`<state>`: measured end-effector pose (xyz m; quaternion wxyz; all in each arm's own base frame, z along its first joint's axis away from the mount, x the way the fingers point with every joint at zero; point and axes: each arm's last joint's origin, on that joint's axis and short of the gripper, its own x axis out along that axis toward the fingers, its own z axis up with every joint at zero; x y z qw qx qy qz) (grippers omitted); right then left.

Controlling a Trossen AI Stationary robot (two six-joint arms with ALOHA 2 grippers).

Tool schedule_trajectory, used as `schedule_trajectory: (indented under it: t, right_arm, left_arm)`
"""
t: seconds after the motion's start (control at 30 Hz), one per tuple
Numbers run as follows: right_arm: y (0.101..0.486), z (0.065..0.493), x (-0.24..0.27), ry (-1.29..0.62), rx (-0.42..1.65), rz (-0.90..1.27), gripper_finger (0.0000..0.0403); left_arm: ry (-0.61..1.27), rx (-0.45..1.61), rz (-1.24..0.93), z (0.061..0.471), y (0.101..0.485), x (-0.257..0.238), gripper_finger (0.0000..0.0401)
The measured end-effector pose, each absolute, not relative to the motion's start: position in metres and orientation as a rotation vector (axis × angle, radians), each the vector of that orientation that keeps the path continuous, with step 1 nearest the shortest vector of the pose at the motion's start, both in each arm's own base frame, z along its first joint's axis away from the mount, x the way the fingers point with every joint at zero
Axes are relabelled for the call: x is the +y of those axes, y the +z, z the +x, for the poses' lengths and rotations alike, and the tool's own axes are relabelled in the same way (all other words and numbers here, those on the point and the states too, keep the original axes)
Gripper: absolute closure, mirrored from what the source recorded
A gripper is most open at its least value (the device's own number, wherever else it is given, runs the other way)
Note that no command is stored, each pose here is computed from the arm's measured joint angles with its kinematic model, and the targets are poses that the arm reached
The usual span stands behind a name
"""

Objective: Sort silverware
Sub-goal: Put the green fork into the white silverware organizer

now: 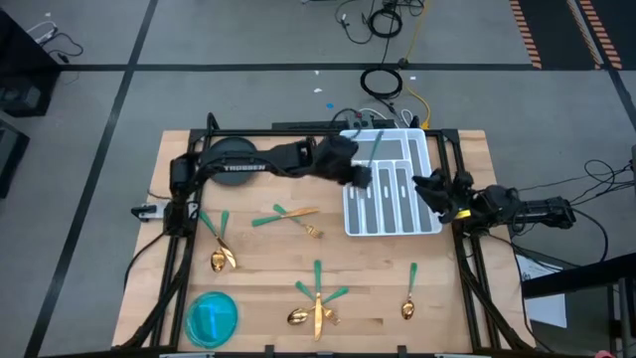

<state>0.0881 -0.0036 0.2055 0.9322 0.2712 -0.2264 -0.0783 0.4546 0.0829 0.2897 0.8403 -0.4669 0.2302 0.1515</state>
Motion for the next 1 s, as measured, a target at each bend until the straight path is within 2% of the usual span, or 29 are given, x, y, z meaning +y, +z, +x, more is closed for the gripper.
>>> schedule_trajectory:
  t: [0.1, 0.47, 0.63, 0.8, 1.0]
  right_arm:
    - [0.209, 0.087, -0.004, -0.149, -0.497, 0.560, 0.0188]
    - [0.212, 0.085, -0.003, -0.108, -0.532, 0.591, 0.0188]
    - [0.214, 0.084, -0.003, -0.101, -0.560, 0.594, 0.0188]
    - [0.214, 0.084, -0.003, -0.101, -0.559, 0.592, 0.0188]
    - [0.214, 0.084, -0.003, -0.101, -0.559, 0.592, 0.0188]
  left_arm:
    - [0.238, 0.380, -1.055, 0.467, 0.289, 0.091, 0.0295]
    - [0.049, 0.311, -1.360, 0.506, 0.231, 0.097, 0.0295]
    - [0.100, 0.312, -1.508, 0.513, 0.210, 0.097, 0.0295]
    - [0.172, 0.239, -1.564, 0.516, 0.203, 0.098, 0.0295]
    - [0.401, 0.420, -1.479, 0.502, 0.196, 0.094, 0.0295]
